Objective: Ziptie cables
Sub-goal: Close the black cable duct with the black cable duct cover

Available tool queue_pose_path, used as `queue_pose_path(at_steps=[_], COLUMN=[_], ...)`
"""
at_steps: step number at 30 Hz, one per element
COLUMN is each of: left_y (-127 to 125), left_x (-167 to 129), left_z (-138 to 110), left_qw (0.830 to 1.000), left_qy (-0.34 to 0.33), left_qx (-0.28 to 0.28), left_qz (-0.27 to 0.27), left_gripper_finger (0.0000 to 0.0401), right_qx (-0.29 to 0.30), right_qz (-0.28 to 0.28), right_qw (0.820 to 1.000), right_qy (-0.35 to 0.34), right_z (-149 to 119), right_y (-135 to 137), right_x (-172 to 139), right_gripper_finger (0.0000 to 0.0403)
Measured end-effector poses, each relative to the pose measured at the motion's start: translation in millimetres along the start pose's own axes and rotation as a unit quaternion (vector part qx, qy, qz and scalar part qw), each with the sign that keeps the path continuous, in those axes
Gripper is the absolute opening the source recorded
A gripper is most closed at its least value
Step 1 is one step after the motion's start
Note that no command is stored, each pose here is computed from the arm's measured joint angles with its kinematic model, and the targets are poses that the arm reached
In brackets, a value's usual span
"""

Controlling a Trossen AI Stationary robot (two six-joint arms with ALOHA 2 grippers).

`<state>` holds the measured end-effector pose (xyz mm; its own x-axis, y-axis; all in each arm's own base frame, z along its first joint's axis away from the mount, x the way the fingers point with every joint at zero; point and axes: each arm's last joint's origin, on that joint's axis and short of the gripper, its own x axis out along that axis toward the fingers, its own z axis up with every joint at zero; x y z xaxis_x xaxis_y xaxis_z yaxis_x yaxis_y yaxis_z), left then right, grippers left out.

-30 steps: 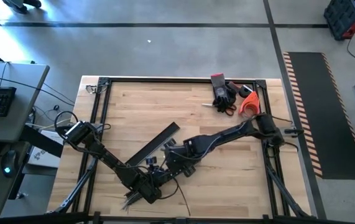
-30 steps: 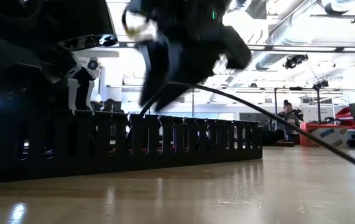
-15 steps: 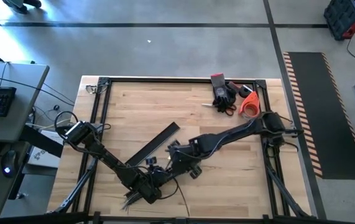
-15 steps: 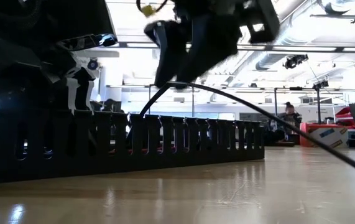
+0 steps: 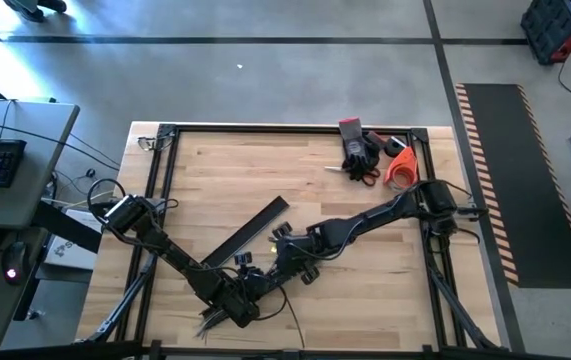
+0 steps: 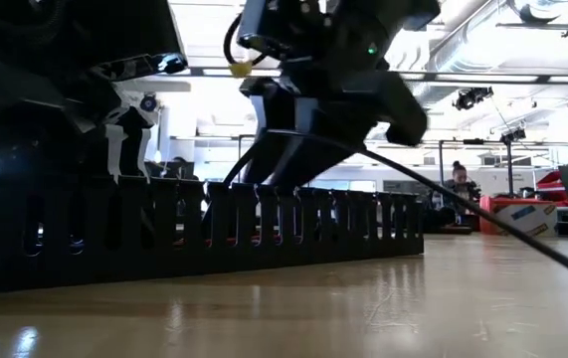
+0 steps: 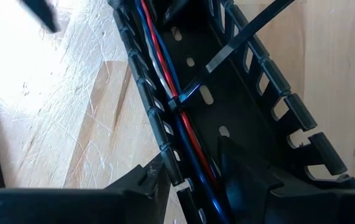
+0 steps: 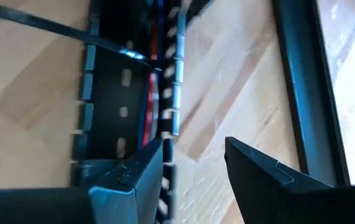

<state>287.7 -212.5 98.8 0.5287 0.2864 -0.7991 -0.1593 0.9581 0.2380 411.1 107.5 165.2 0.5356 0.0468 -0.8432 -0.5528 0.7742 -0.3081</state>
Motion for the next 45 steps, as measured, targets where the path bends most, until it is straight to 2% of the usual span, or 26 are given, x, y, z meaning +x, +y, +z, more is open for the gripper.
queue_pose_path(at_steps=[6,13,16,20,24,29,32,34,37,41,45], left_y=[0,1,-1,-2,-2,-2,-1,-2,-2,-2,-2], left_x=[0,0,0,0,0,0,0,0,0,0,0], left_z=[0,0,1,1,1,1,1,1,1,1,1], left_qw=[1.000,1.000,1.000,1.000,1.000,1.000,1.000,1.000,1.000,1.000,1.000], left_qy=[0.000,-0.001,-0.003,-0.003,-0.003,-0.003,-0.003,-0.003,-0.003,-0.004,-0.003], left_qx=[0.007,0.011,0.016,0.021,0.020,0.018,0.012,0.011,0.010,0.012,0.012], left_qz=[0.001,0.005,-0.005,-0.010,-0.010,-0.008,-0.007,-0.007,-0.007,-0.007,-0.008], left_gripper_finger=[0.0106,0.0106,0.0106,0.0106,0.0106,0.0105,0.0105,0.0105,0.0105,0.0105,0.0105], right_qx=[0.030,0.106,0.141,0.163,0.145,0.110,0.071,0.056,0.045,0.017,0.015], right_qz=[-0.006,-0.015,-0.038,-0.036,-0.042,-0.047,0.009,0.052,0.064,0.037,0.029], right_qw=[1.000,0.994,0.989,0.986,0.988,0.993,0.997,0.996,0.996,0.999,0.999], right_qy=[-0.007,-0.014,-0.014,0.002,0.013,-0.012,-0.033,-0.043,-0.048,-0.023,-0.018], right_z=[-5,-13,-17,-25,-26,-11,-2,2,8,9,9], right_y=[-14,-31,-42,-46,-44,-40,-27,-17,-3,12,17], right_x=[1,3,4,13,14,-15,-36,-39,-33,-12,1], right_gripper_finger=[0.0156,0.0156,0.0155,0.0156,0.0155,0.0155,0.0155,0.0155,0.0155,0.0155,0.0155])
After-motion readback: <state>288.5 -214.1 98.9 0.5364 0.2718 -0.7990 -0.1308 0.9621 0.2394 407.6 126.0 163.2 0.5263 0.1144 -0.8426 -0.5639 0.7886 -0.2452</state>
